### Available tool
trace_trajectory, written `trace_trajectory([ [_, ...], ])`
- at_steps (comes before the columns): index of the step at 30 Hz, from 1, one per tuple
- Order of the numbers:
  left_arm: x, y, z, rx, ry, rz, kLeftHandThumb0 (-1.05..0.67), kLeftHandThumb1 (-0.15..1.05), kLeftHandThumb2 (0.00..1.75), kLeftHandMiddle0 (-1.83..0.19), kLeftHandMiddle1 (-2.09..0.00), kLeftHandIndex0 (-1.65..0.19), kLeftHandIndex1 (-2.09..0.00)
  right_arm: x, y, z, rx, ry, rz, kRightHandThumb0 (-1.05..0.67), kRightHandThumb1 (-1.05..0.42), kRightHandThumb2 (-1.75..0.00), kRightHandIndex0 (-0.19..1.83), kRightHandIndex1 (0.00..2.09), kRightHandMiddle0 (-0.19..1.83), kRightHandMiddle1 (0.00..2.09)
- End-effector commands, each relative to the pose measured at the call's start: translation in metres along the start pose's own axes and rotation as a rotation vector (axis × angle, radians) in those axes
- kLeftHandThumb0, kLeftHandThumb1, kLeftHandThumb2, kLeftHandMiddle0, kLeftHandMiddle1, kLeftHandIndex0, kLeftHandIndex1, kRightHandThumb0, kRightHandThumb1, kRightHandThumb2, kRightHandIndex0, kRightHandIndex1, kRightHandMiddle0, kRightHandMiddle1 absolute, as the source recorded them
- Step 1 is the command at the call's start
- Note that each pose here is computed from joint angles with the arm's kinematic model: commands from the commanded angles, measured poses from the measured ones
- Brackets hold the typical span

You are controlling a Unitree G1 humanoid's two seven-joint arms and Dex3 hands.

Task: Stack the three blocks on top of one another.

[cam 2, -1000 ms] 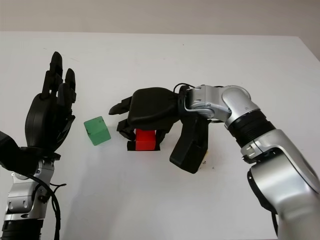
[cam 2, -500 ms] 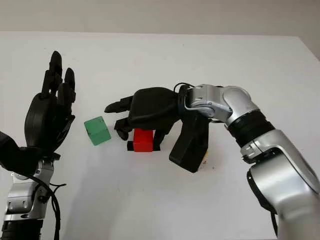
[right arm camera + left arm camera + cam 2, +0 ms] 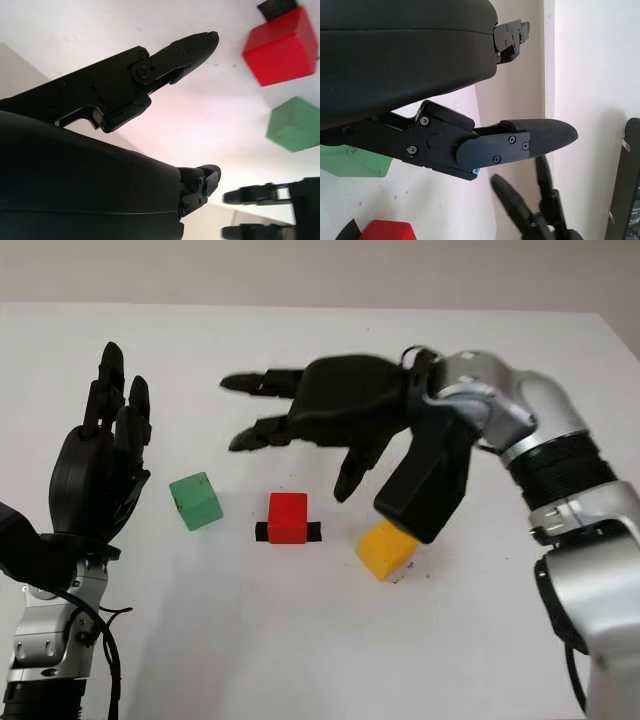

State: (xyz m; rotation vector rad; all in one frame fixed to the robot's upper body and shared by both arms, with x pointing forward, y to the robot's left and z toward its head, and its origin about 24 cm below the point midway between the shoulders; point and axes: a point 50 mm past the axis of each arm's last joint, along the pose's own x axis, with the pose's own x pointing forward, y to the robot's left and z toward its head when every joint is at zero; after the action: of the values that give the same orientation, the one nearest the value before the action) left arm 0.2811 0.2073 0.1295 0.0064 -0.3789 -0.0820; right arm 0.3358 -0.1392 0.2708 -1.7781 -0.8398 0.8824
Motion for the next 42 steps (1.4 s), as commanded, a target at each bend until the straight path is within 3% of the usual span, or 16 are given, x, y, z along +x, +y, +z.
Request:
trace_trajectory([
  [1,0.002,0.001,0.001,-0.003,-0.015,-0.006,-0.76,1.05,0.55,0.19,0.00,0.19,0.00,-0.018,-0.003,-0.007,0.004,0.052,-0.031,-0.68,-0.89,-0.06,-0.15,0.05,0.21,0.19],
  [8,0.005,0.001,0.000,-0.014,-0.021,-0.023,-0.76,1.05,0.55,0.19,0.00,0.19,0.00,-0.076,-0.002,-0.020,0.142,0.236,-0.030,-0.68,-0.97,-0.08,-0.16,0.05,0.21,0.14],
  [12,0.006,0.002,0.001,-0.015,-0.018,-0.031,-0.77,1.05,0.55,0.19,0.00,0.19,0.00,-0.103,0.010,-0.014,0.217,0.320,0.013,-0.68,-0.97,-0.06,-0.17,0.05,0.20,0.12],
  [16,0.007,0.002,0.000,-0.019,-0.019,-0.037,-0.77,1.05,0.55,0.19,0.00,0.19,0.00,-0.116,0.033,-0.003,0.298,0.327,0.031,-0.69,-0.97,-0.06,-0.16,0.06,0.20,0.10],
  [27,0.007,0.004,0.003,-0.014,-0.010,-0.048,-0.77,1.05,0.55,0.19,0.00,0.19,0.00,-0.114,0.055,0.020,0.385,0.309,0.110,-0.72,-1.00,-0.06,-0.19,0.00,0.17,0.05],
  [42,0.004,0.009,0.007,0.021,-0.025,-0.050,-0.75,1.05,0.58,0.19,0.00,0.19,0.00,-0.095,0.099,0.042,0.487,0.266,0.044,-0.71,-0.99,-0.05,-0.19,0.00,0.14,0.05],
])
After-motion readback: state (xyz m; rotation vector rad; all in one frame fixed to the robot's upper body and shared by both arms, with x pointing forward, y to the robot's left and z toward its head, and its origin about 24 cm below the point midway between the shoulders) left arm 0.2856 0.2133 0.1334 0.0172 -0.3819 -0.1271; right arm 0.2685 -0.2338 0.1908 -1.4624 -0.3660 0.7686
